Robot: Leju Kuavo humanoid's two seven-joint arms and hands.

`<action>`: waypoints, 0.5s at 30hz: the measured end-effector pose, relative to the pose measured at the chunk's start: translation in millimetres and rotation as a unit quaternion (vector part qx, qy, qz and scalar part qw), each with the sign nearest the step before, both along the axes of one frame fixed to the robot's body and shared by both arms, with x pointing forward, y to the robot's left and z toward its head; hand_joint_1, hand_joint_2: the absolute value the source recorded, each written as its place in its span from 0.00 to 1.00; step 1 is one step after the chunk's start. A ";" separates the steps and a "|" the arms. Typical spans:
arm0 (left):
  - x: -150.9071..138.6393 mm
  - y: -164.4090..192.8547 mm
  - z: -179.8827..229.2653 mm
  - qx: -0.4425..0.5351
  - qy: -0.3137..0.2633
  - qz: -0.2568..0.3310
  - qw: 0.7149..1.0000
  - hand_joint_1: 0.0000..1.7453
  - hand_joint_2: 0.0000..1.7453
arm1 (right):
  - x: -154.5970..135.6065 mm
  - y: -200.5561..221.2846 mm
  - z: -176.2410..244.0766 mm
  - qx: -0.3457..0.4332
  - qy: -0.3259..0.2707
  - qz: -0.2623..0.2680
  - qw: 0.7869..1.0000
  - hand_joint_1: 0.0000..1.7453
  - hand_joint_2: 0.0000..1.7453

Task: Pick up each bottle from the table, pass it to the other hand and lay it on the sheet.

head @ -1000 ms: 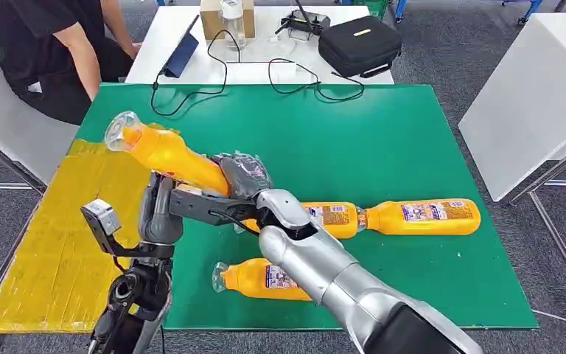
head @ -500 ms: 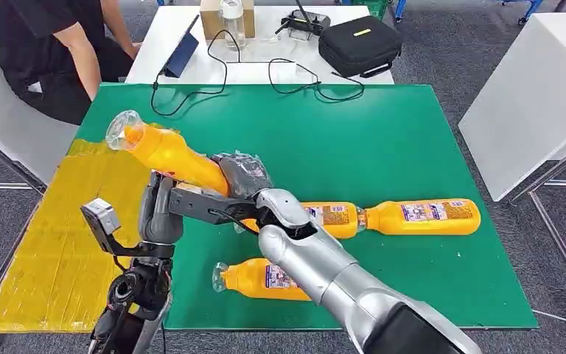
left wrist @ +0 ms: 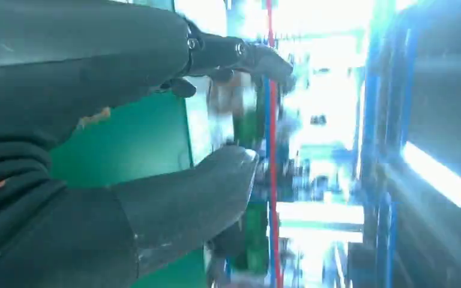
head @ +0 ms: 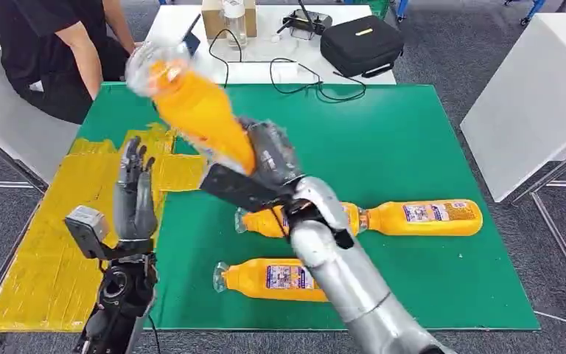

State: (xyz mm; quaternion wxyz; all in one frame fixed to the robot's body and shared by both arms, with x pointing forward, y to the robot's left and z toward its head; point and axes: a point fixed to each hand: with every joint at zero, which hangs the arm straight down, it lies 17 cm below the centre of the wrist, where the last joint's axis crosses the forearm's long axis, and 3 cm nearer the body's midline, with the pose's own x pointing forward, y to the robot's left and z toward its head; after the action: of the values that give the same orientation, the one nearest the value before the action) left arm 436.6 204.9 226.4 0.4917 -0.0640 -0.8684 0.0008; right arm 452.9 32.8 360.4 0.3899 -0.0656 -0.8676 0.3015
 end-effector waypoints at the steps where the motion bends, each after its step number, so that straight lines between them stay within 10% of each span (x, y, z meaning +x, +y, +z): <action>1: -1.8 5.7 -0.3 0.004 -0.004 0.006 1.000 0.00 1.00 | -0.8 -18.5 13.6 0.019 -0.011 -0.010 1.000 0.99 1.00; 15: -15.5 31.5 6.1 0.021 -0.023 0.035 0.999 0.00 1.00 | -25.0 -141.8 31.2 0.092 -0.073 -0.091 0.989 0.98 1.00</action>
State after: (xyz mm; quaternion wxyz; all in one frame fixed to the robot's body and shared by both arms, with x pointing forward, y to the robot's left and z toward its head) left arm 421.1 236.4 232.5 0.4727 -0.0235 -0.8809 -0.0014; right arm 428.0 -109.1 391.5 0.3555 -0.1303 -0.9083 0.1776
